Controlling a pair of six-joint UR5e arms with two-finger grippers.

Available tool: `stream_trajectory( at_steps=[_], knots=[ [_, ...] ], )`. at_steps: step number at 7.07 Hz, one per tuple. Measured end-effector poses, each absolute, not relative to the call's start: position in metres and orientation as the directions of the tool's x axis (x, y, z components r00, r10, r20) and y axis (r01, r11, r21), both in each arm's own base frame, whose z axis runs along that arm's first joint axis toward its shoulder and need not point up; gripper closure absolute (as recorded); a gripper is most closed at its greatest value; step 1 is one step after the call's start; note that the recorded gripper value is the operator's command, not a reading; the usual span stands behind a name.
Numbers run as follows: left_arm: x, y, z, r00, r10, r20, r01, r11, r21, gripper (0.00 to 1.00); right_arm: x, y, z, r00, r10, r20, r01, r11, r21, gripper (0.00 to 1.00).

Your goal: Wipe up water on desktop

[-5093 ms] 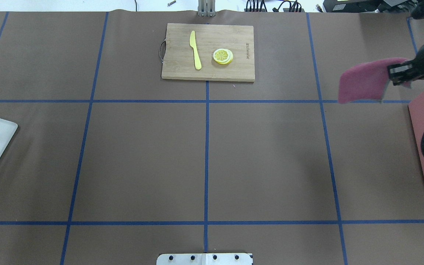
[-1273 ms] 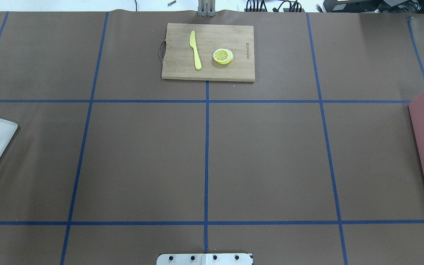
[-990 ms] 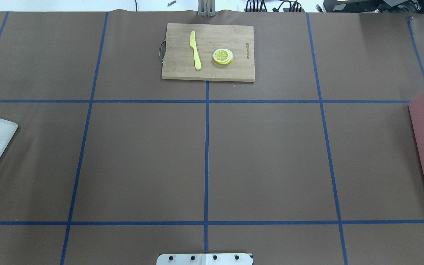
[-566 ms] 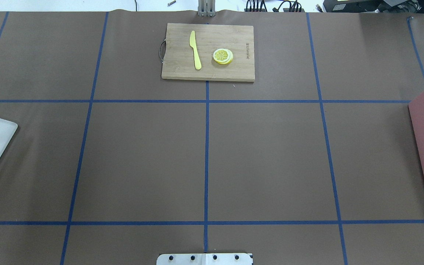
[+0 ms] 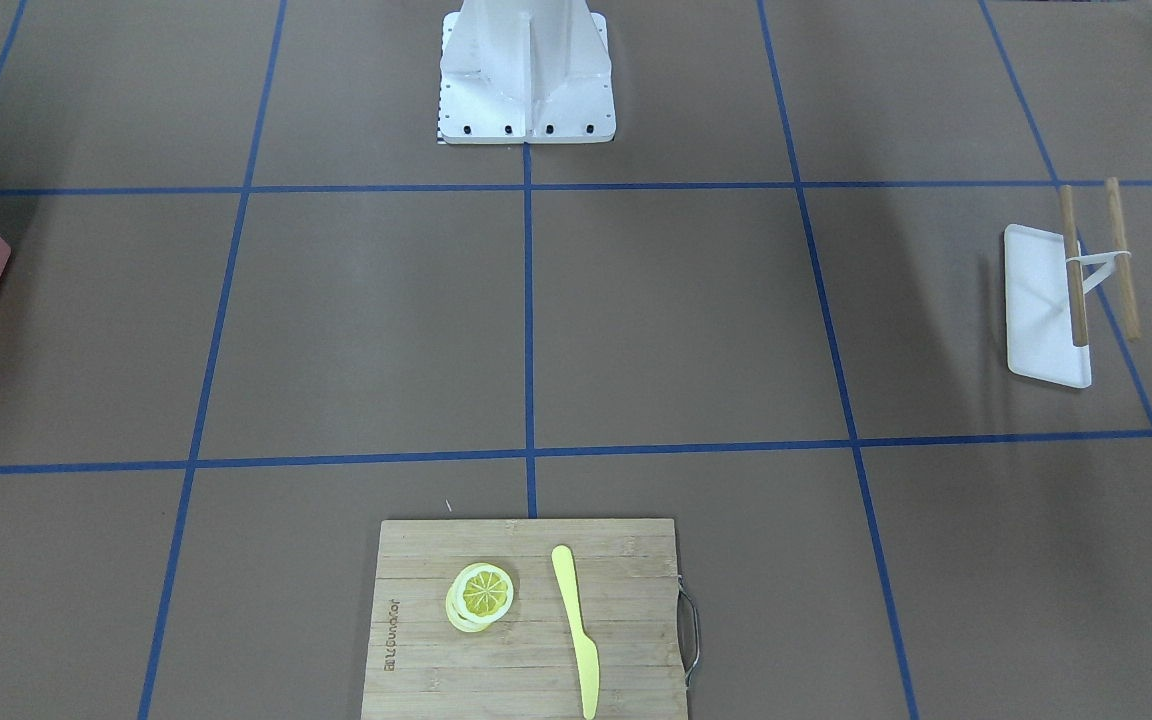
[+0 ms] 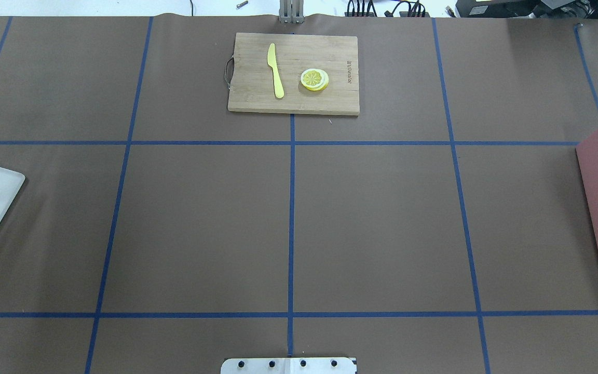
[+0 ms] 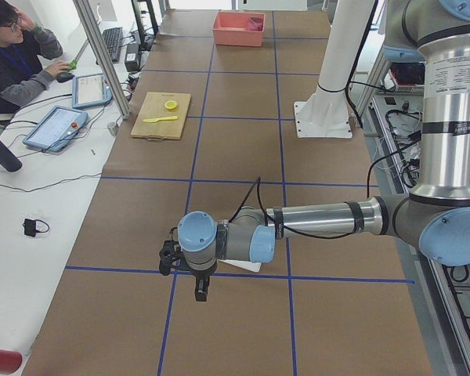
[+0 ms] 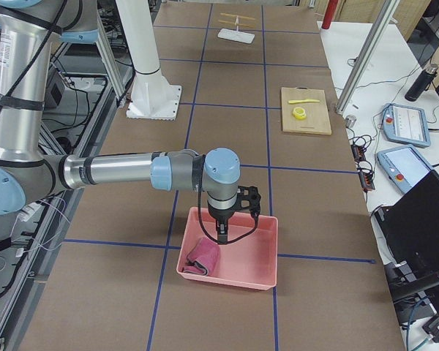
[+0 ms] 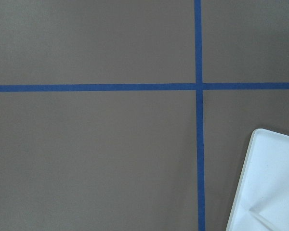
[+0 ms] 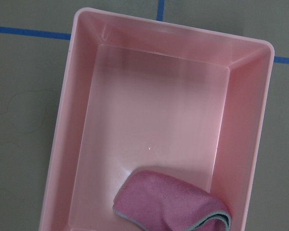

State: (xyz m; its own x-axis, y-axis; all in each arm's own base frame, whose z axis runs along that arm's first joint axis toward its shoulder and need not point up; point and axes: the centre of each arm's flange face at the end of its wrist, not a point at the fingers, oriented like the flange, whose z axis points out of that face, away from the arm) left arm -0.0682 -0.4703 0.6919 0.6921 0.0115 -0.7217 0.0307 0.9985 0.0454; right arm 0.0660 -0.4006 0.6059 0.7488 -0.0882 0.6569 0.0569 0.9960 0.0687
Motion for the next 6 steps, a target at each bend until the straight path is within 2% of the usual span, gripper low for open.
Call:
stream_trajectory(
  at_steps=[6],
  knots=[
    [-0.068,-0.469,0.696,0.692,0.007,-0.722,0.030,0.999,0.039,0.02,0.066,-0.399,0.588,0.744,-0.111,0.659,0.057,0.993,0.103,0.00]
  ],
)
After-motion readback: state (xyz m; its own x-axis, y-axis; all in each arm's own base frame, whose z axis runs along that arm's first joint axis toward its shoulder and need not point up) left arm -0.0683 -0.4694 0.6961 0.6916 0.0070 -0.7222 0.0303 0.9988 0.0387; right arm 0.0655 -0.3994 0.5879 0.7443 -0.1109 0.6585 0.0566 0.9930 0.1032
